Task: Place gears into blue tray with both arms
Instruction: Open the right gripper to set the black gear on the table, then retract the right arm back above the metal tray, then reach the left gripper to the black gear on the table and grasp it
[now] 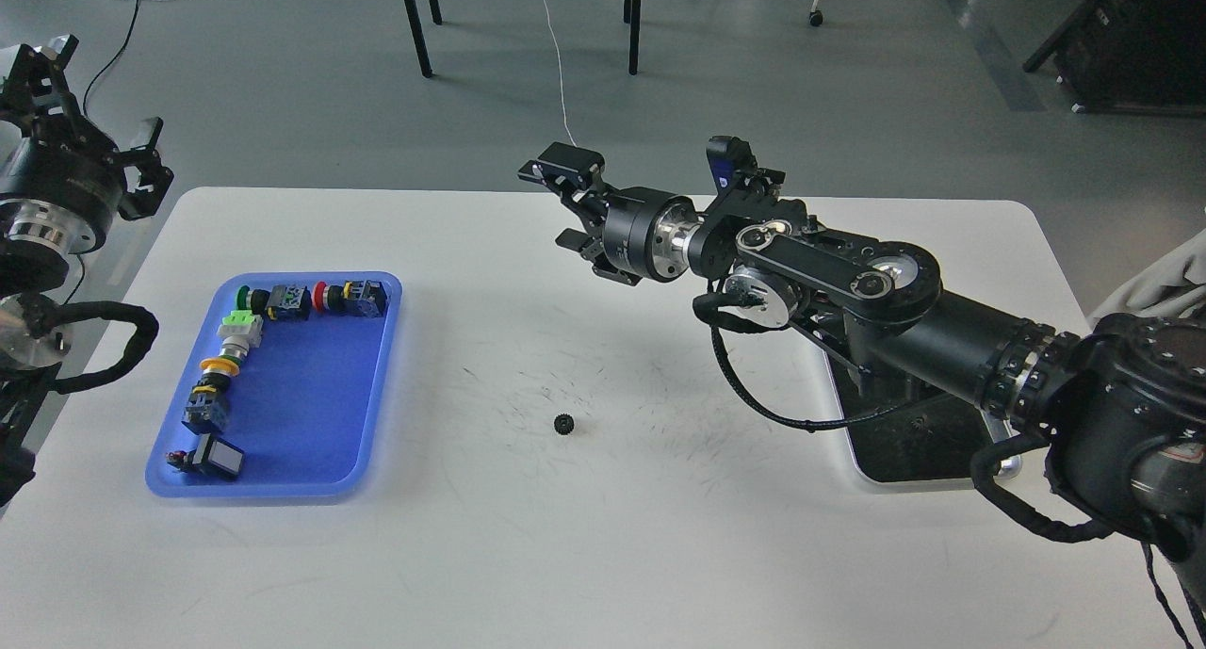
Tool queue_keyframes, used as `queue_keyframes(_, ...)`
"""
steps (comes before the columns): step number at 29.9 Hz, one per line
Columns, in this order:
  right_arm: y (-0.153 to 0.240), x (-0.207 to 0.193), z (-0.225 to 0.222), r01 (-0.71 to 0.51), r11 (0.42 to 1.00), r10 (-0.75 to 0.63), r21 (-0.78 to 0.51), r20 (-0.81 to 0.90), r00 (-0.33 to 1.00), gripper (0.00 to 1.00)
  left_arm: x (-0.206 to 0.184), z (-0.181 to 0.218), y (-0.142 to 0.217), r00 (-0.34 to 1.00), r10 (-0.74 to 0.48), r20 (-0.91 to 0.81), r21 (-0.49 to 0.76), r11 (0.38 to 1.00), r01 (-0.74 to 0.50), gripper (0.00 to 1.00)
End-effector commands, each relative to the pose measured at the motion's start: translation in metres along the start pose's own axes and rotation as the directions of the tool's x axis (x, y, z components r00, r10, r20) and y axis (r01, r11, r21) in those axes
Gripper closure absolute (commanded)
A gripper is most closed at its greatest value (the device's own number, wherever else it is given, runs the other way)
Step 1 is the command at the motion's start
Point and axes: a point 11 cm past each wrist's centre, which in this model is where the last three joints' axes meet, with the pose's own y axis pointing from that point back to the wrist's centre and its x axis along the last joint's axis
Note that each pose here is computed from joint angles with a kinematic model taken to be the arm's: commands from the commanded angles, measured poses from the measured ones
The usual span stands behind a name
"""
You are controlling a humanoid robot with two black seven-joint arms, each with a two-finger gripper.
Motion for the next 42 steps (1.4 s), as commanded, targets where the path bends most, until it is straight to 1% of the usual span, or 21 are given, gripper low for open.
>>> queue_keyframes(1, 0.006, 0.012, -0.013, -0.047, 0.994, 0.031, 0.097, 0.158, 0.987, 0.04, 0.004, 0.009, 0.002, 0.999, -0.004, 0.043, -0.003, 1.000, 0.004, 0.02)
queue_keyframes(6, 0.032, 0.041, -0.015, -0.164, 0.956, 0.038, 0.243, 0.453, 0.891, 0.04, -0.010, 0.022, 0.006, 0.980, -0.093, 0.174, 0.023, 0.996, 0.091, 0.02)
queue_keyframes(9, 0.069, 0.076, -0.003, -0.246, 0.920, 0.008, 0.307, 0.610, 0.792, 0.04, -0.024, 0.024, 0.016, 0.956, -0.176, 0.234, 0.066, 0.984, 0.165, 0.02)
queue_keyframes(13, 0.141, 0.138, 0.021, -0.385, 0.862, 0.024, 0.329, 0.732, 0.680, 0.04, -0.051, 0.034, 0.031, 0.876, -0.317, 0.362, 0.135, 0.948, 0.287, 0.02)
queue_keyframes(16, 0.192, 0.172, 0.041, -0.474, 0.815, 0.020, 0.333, 0.801, 0.598, 0.04, -0.082, 0.040, 0.048, 0.778, -0.438, 0.450, 0.185, 0.898, 0.398, 0.02)
queue_keyframes(19, 0.243, 0.196, 0.057, -0.540, 0.773, 0.040, 0.333, 0.824, 0.566, 0.04, -0.112, 0.040, 0.067, 0.661, -0.541, 0.520, 0.240, 0.835, 0.495, 0.02)
queue_keyframes(22, 0.275, 0.201, 0.084, -0.585, 0.747, 0.047, 0.316, 0.853, 0.521, 0.04, -0.134, 0.028, 0.085, 0.534, -0.618, 0.577, 0.303, 0.769, 0.563, 0.02)
queue_keyframes(26, 0.293, 0.186, 0.122, -0.600, 0.744, 0.035, 0.294, 0.880, 0.474, 0.04, -0.149, -0.013, 0.105, 0.298, -0.680, 0.670, 0.416, 0.677, 0.607, 0.02)
queue_keyframes(30, 0.299, 0.173, 0.144, -0.605, 0.744, 0.022, 0.282, 0.895, 0.445, 0.04, -0.175, -0.050, 0.121, 0.055, -0.668, 0.742, 0.477, 0.584, 0.657, 0.02)
queue_keyframes(34, 0.304, 0.169, 0.159, -0.630, 0.733, 0.031, 0.256, 0.913, 0.406, 0.04, -0.195, -0.082, 0.138, -0.128, -0.634, 0.762, 0.531, 0.501, 0.683, 0.02)
queue_keyframes(38, 0.307, 0.169, 0.164, -0.639, 0.730, 0.040, 0.244, 0.917, 0.397, 0.04, -0.207, -0.109, 0.149, -0.299, -0.554, 0.777, 0.581, 0.448, 0.680, 0.02)
queue_keyframes(40, 0.309, 0.171, 0.165, -0.645, 0.725, 0.045, 0.240, 0.918, 0.393, 0.04, -0.211, -0.128, 0.154, -0.383, -0.512, 0.769, 0.615, 0.429, 0.662, 0.02)
queue_keyframes(42, 0.309, 0.171, 0.166, -0.646, 0.725, 0.047, 0.239, 0.919, 0.392, 0.04, -0.214, -0.142, 0.156, -0.435, -0.477, 0.763, 0.633, 0.420, 0.650, 0.02)
